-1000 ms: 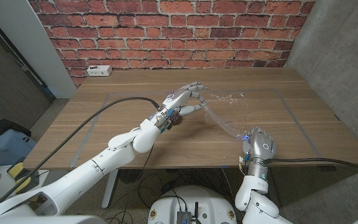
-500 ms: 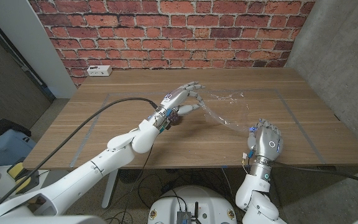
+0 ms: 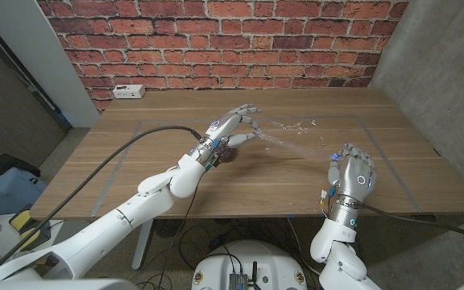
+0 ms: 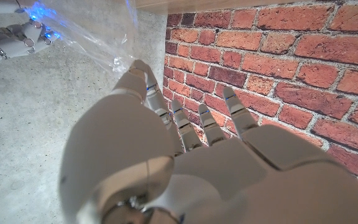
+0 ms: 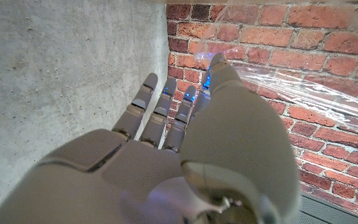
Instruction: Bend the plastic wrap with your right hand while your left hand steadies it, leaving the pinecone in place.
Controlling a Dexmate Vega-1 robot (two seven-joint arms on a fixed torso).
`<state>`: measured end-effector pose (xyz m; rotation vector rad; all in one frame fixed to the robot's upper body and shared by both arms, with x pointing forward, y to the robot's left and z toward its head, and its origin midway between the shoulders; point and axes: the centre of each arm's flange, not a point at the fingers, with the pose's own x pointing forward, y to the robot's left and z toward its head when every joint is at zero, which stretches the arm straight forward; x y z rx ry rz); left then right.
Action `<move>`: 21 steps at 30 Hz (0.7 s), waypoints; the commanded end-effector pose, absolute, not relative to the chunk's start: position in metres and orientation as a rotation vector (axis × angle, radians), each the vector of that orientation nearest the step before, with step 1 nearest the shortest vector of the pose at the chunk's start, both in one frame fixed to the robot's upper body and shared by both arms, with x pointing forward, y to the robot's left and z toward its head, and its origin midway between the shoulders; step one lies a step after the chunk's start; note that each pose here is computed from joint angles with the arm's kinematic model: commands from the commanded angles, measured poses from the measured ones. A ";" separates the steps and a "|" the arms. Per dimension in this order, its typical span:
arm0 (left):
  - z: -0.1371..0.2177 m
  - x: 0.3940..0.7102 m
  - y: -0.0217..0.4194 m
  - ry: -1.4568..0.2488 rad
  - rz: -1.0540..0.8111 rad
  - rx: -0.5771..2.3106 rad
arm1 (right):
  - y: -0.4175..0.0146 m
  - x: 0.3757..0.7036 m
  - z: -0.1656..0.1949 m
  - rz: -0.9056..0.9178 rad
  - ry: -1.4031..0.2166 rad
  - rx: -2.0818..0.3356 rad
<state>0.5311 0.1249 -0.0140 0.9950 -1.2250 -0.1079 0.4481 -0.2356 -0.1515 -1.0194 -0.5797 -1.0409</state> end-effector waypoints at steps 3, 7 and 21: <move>-0.005 0.532 0.127 -1.227 -0.078 0.969 | -0.242 0.458 -0.119 -1.021 -0.625 -1.078; 0.000 0.534 0.126 -1.221 -0.077 0.963 | -0.243 0.463 -0.109 -1.011 -0.642 -1.099; 0.016 0.547 0.124 -1.217 -0.008 0.946 | -0.252 0.488 -0.076 -0.987 -0.698 -1.124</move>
